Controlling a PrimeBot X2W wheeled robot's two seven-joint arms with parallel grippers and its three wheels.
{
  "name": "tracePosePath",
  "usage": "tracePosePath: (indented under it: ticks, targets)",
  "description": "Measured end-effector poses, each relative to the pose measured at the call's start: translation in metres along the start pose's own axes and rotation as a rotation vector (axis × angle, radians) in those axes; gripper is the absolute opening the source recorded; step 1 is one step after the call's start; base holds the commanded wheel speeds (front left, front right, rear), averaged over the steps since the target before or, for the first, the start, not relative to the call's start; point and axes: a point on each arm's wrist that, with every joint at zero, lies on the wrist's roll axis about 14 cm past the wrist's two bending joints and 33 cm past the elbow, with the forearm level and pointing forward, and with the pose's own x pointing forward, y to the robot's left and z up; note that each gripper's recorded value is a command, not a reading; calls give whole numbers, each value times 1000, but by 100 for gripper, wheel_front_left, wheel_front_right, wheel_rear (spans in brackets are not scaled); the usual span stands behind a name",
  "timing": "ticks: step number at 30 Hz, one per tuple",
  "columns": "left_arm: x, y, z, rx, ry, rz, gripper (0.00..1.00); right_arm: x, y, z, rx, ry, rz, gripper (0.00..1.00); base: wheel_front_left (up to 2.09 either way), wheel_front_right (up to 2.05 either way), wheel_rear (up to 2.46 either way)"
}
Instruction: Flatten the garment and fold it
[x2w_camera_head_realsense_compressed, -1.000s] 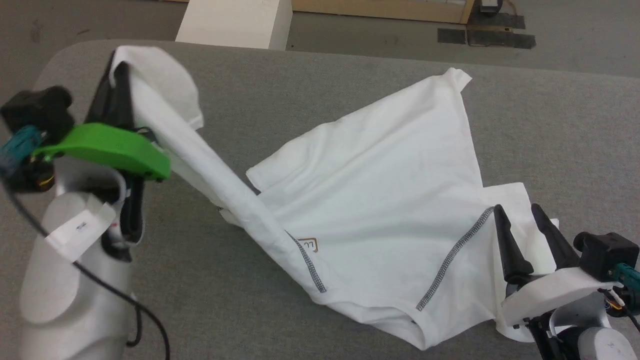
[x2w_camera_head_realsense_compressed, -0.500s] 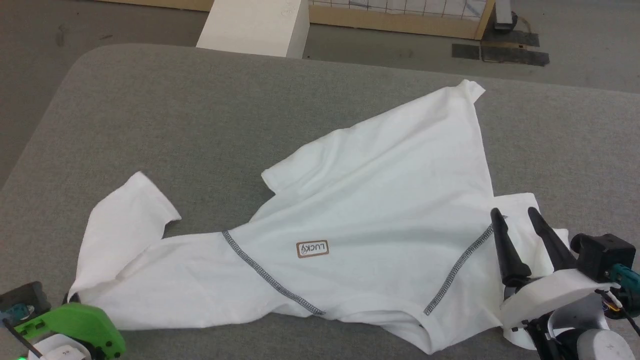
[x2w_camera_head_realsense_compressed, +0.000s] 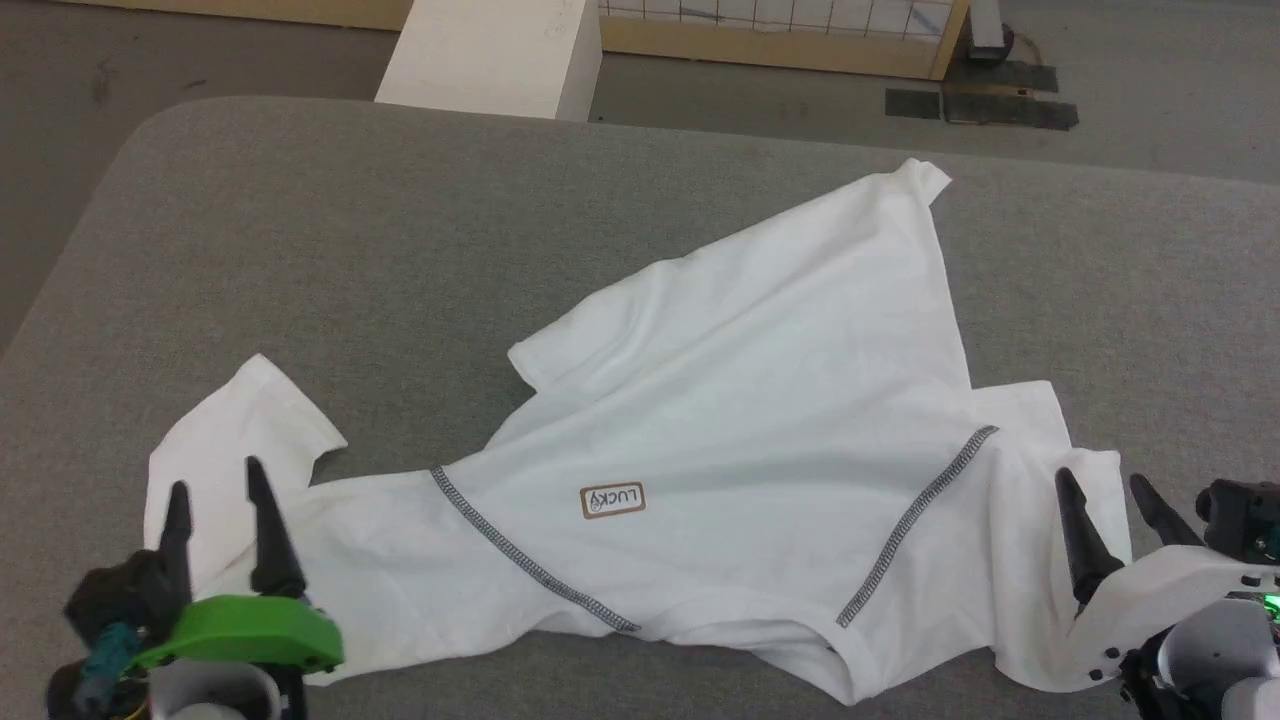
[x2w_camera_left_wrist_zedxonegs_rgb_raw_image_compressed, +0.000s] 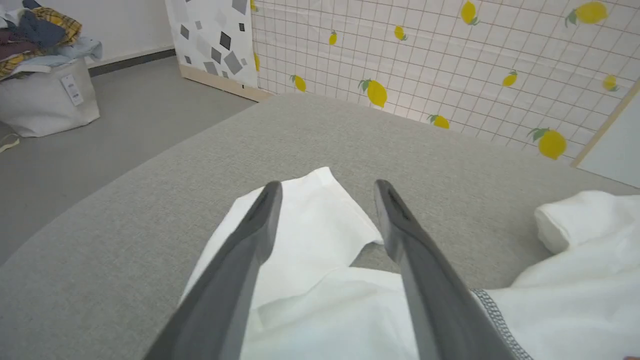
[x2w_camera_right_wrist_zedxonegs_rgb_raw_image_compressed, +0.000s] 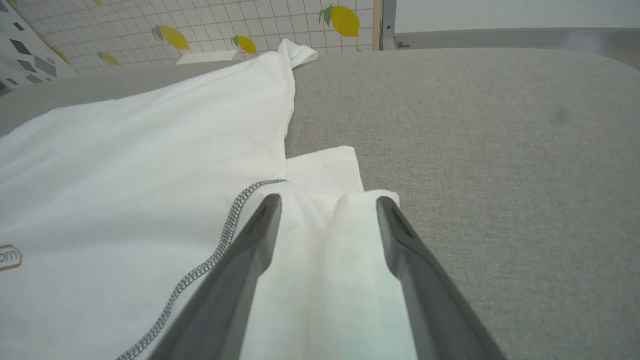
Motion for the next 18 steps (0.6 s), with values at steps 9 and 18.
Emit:
tracePosePath:
  ticks: [9,18]
  targets:
    - [8,-63,7,-47,-51,-152,100,8,-22,-67,-5,430,-72,100,0,0,0]
    - [9,-59,-2,-21,-28,-154,100,37,-46,-11,-140,289,-154,0,0,0,0]
